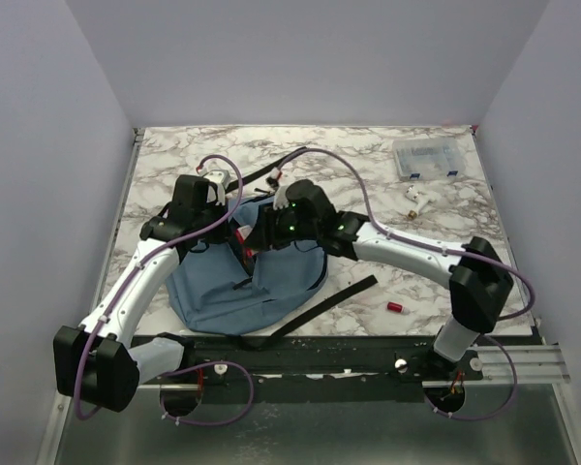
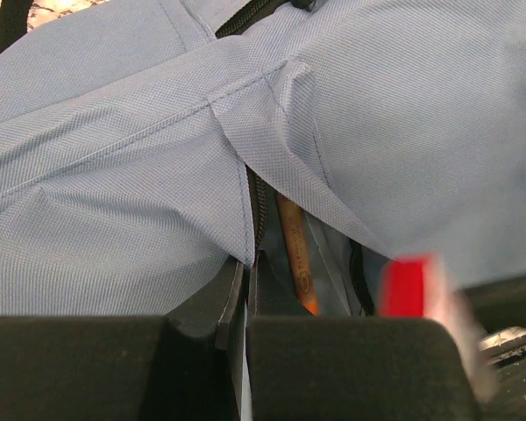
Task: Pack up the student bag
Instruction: Place the stationery in the student bag.
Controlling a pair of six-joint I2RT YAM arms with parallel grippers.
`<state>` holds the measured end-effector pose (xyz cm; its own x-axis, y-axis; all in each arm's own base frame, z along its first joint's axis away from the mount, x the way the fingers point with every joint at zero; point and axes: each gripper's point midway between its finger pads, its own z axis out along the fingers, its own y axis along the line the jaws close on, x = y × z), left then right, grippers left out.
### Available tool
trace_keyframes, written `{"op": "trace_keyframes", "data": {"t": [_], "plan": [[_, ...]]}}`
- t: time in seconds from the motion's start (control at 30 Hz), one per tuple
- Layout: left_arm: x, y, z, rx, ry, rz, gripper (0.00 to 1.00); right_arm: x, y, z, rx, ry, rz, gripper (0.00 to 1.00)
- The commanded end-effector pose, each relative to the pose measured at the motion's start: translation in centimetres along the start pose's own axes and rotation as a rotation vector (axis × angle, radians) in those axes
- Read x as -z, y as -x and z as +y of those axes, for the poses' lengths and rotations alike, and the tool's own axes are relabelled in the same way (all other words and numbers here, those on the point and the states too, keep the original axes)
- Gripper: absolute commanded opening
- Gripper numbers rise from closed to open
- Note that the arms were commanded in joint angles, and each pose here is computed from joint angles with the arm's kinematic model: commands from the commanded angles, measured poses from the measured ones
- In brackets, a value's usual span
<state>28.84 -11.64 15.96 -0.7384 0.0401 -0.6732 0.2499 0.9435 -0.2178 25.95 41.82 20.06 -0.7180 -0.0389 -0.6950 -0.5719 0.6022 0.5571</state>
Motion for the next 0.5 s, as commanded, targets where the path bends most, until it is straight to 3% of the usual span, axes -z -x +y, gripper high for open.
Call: {"op": "trace_keyframes", "data": {"t": [0.0, 0.13, 0.3, 0.47], "plan": [[1.0, 1.3, -1.2, -0.002, -0.057, -0.057, 0.00, -2.0, -0.3, 6.5, -0.022, 0.300, 0.032, 0.38], [1.1, 1.4, -1.5, -0.001, -0.070, -0.061, 0.00, -4.8, -1.0, 3.9, -0.030, 0.183, 0.047, 0.38], [1.3, 1.2, -1.6, -0.002, -0.081, -0.062, 0.00, -6.1, -1.3, -2.8, 0.024, -0.164, 0.032, 0.38], [1.5, 1.5, -1.9, 0.005, -0.095, -0.072, 0.00, -7.1, -2.8, -3.6, 0.079, -0.198, 0.087, 0.40]]}}
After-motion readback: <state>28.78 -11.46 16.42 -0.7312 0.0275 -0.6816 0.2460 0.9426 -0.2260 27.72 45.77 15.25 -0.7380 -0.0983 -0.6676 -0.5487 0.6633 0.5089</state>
